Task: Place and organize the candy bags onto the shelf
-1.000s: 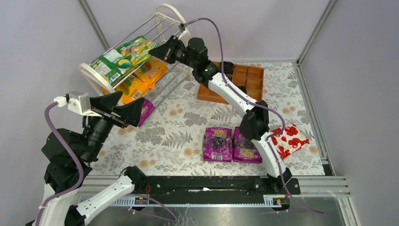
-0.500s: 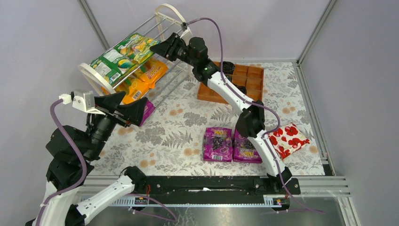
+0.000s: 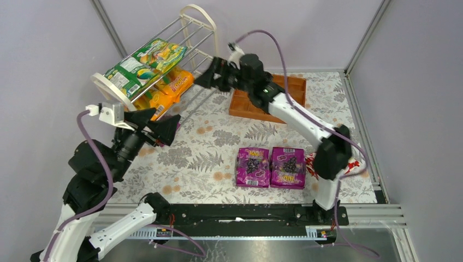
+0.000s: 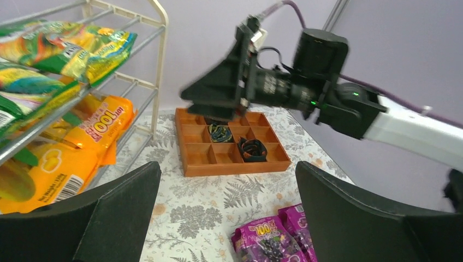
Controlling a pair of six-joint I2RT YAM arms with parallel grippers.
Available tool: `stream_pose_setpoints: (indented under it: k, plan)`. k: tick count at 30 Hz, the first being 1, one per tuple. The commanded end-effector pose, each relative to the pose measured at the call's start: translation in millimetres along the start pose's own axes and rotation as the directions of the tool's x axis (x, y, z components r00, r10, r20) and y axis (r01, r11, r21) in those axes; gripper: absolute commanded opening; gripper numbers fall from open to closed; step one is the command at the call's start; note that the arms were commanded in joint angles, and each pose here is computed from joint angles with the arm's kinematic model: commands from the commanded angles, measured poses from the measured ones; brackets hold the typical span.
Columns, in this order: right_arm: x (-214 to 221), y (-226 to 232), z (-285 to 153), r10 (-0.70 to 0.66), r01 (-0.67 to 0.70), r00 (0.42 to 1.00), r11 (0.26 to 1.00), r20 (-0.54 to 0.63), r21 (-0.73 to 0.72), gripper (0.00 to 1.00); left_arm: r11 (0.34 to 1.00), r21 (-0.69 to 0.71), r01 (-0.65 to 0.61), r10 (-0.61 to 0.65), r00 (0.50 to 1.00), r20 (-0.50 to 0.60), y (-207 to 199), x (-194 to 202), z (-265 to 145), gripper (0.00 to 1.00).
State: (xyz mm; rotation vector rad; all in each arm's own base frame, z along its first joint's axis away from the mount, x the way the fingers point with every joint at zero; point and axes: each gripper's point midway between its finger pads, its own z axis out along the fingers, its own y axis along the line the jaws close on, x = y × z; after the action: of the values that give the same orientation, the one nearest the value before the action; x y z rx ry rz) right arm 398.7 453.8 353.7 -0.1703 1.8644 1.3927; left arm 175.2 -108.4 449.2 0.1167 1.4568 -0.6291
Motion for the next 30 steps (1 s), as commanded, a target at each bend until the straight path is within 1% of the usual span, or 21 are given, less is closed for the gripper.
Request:
stream_pose_setpoints:
  k: [1,4,6,7,8,10,12,13,14,16,18,20,22,24,26,30]
  plan:
    - [29,-32,-78,-0.173,0.18,0.982,0.978,-0.069,0.106,1.0,0.998,0.047,0.047,-0.044,0.997,-0.064,-10,29,14,0.99]
    - [72,-84,-129,-0.216,0.243,0.968,0.935,-0.129,0.258,1.0,0.99,0.084,0.113,-0.096,0.979,-0.177,-19,73,25,0.99]
    - [99,-115,-163,-0.211,0.258,0.963,0.902,-0.166,0.346,1.0,0.977,0.106,0.184,-0.147,0.948,-0.284,-27,114,35,0.99]
    - [112,-128,-179,-0.2,0.259,0.962,0.885,-0.186,0.388,1.0,0.964,0.123,0.234,-0.177,0.918,-0.354,-35,139,39,0.99]
    - [121,-137,-194,-0.191,0.259,0.962,0.868,-0.196,0.423,1.0,0.951,0.124,0.284,-0.209,0.883,-0.42,-40,165,43,0.99]
    - [134,-147,-220,-0.182,0.251,0.965,0.848,-0.189,0.467,1.0,0.909,0.135,0.395,-0.265,0.796,-0.543,-54,215,48,0.99]
    - [146,-155,-241,-0.165,0.239,0.968,0.832,-0.188,0.5,1.0,0.88,0.083,0.467,-0.305,0.691,-0.656,-58,266,51,0.97]
    - [150,-156,-250,-0.162,0.233,0.97,0.829,-0.181,0.508,1.0,0.876,0.049,0.48,-0.314,0.644,-0.698,-58,288,53,0.96]
    - [153,-157,-258,-0.157,0.225,0.972,0.827,-0.174,0.515,1.0,0.879,0.014,0.476,-0.318,0.609,-0.727,-56,307,55,0.95]
    - [158,-153,-272,-0.153,0.209,0.977,0.834,-0.15,0.51,1.0,0.898,-0.05,0.438,-0.316,0.56,-0.766,-48,338,60,0.93]
    - [158,-152,-286,-0.164,0.2,0.98,0.829,-0.115,0.521,1.0,0.914,-0.101,0.392,-0.313,0.527,-0.79,-40,362,68,0.9]
    - [159,-151,-297,-0.172,0.192,0.981,0.832,-0.086,0.521,1.0,0.921,-0.123,0.369,-0.313,0.513,-0.8,-36,378,77,0.87]
    - [162,-151,-305,-0.178,0.187,0.982,0.835,-0.069,0.518,1.0,0.917,-0.129,0.377,-0.318,0.498,-0.807,-39,388,85,0.84]
    - [166,-152,-312,-0.177,0.185,0.982,0.833,-0.066,0.522,1.0,0.91,-0.129,0.393,-0.325,0.487,-0.811,-42,397,92,0.82]
    - [170,-154,-317,-0.175,0.184,0.982,0.83,-0.067,0.527,1.0,0.913,-0.146,0.38,-0.328,0.473,-0.818,-41,408,99,0.79]
    - [175,-158,-326,-0.177,0.187,0.982,0.823,-0.071,0.537,1.0,0.907,-0.156,0.39,-0.343,0.472,-0.813,-43,415,112,0.76]
